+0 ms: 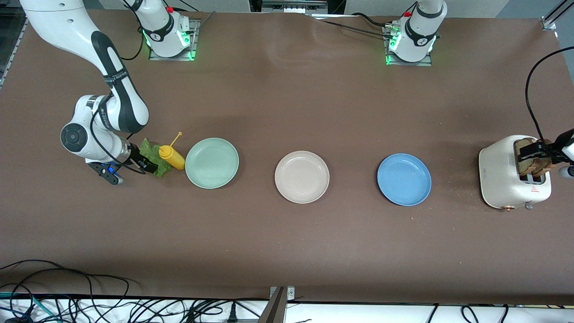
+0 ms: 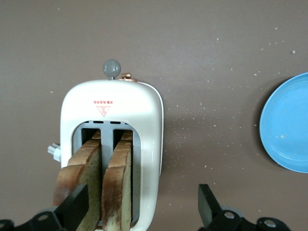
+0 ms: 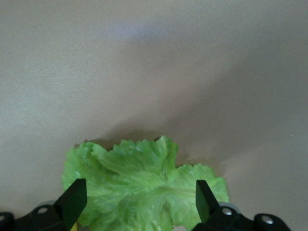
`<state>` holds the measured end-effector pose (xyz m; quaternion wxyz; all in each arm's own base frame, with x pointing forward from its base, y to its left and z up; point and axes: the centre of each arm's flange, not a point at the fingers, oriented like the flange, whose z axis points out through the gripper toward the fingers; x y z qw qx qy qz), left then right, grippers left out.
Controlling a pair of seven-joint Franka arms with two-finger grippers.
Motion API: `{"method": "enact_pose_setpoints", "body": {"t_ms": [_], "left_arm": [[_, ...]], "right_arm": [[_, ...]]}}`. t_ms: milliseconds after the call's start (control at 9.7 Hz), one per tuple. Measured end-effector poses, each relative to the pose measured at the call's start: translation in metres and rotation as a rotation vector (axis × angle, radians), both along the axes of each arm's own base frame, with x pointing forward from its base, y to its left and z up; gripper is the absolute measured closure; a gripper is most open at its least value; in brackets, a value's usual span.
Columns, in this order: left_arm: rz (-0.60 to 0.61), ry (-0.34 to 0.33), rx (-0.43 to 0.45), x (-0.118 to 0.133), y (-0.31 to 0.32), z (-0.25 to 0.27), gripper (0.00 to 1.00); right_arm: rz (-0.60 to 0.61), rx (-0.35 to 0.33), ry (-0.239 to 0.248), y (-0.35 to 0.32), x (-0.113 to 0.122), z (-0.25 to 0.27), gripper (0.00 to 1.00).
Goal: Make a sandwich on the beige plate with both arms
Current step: 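Grasp the lettuce with the right gripper while the left gripper reaches the toaster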
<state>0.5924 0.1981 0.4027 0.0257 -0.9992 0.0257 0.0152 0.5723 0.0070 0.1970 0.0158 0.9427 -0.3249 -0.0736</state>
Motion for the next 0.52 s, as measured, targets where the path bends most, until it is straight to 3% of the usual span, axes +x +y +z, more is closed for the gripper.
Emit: {"method": "enact_pose_setpoints", "body": {"t_ms": [515], "left_arm": [[0.005,-0.006,-0.002,-0.020,0.010,-0.031,0.00]], "right_arm": [[-0.042,-0.009,-0.017,0.002,-0.012,-0.023,0.01]]}}
